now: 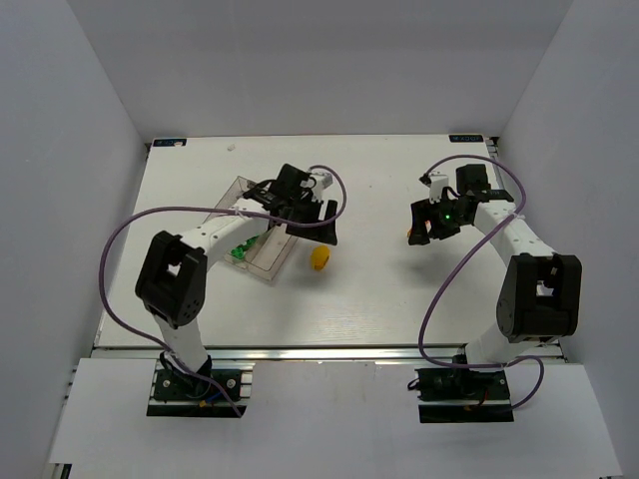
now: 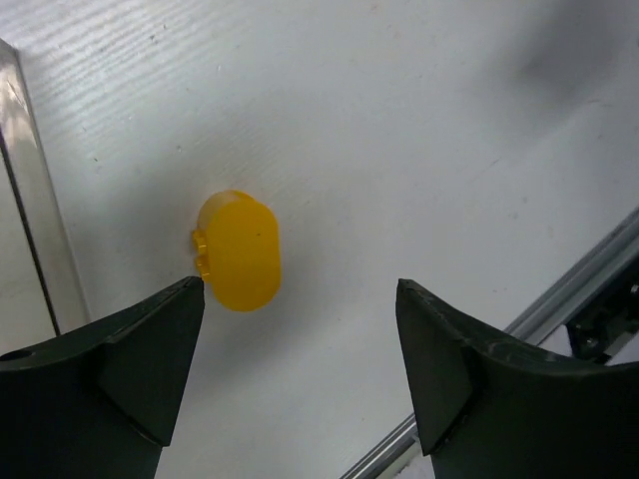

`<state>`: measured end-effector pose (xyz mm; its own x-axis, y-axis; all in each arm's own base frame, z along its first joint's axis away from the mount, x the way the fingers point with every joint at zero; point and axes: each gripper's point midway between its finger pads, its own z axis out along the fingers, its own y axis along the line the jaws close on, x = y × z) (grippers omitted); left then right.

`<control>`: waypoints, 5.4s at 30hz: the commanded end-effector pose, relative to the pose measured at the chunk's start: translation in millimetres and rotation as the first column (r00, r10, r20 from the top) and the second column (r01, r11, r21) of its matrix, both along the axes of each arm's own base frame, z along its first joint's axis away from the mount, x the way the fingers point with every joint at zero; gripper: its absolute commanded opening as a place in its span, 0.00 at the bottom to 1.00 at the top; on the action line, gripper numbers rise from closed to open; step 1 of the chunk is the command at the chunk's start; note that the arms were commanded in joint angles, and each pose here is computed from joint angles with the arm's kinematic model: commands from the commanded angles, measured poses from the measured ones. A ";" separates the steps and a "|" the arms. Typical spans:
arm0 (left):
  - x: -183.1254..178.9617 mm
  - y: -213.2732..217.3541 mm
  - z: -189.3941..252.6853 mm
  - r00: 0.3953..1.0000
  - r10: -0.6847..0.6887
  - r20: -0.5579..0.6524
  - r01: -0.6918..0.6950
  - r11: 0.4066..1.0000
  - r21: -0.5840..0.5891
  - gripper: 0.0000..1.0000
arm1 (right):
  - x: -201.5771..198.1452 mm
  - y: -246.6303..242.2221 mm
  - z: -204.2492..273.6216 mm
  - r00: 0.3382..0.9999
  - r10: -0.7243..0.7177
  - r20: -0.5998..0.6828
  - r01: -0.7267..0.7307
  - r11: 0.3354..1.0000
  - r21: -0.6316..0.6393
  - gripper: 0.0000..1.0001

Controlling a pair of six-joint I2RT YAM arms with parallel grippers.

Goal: Sort the legos into containers by color

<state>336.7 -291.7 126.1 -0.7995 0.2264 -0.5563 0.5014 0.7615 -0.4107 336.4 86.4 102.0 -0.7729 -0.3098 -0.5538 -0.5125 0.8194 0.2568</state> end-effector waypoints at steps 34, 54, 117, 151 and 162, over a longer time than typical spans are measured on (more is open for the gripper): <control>62.9 68.9 50.2 0.903 0.235 0.359 -0.367 0.856 0.363 0.07 | 10.7 5.9 19.2 0.997 0.036 0.069 -0.037 0.999 0.013 0.08; 59.2 120.0 6.3 0.918 0.284 0.277 -0.384 0.811 0.442 0.62 | 47.6 7.1 26.2 0.997 0.018 0.081 -0.019 1.000 0.003 0.65; -82.7 112.2 167.5 0.826 0.513 0.236 -0.407 0.830 -0.381 0.84 | 94.0 169.5 63.0 0.919 0.363 0.155 -0.385 0.910 0.155 0.00; -104.9 124.8 187.8 0.800 0.550 0.237 -0.400 0.785 -0.473 0.89 | 13.1 396.0 42.4 0.565 0.705 0.428 -0.792 0.609 0.042 0.79; -101.4 112.0 179.2 0.825 0.513 0.238 -0.351 0.795 -0.495 0.90 | 54.1 274.3 151.5 0.891 0.321 0.322 -0.402 0.888 0.226 0.89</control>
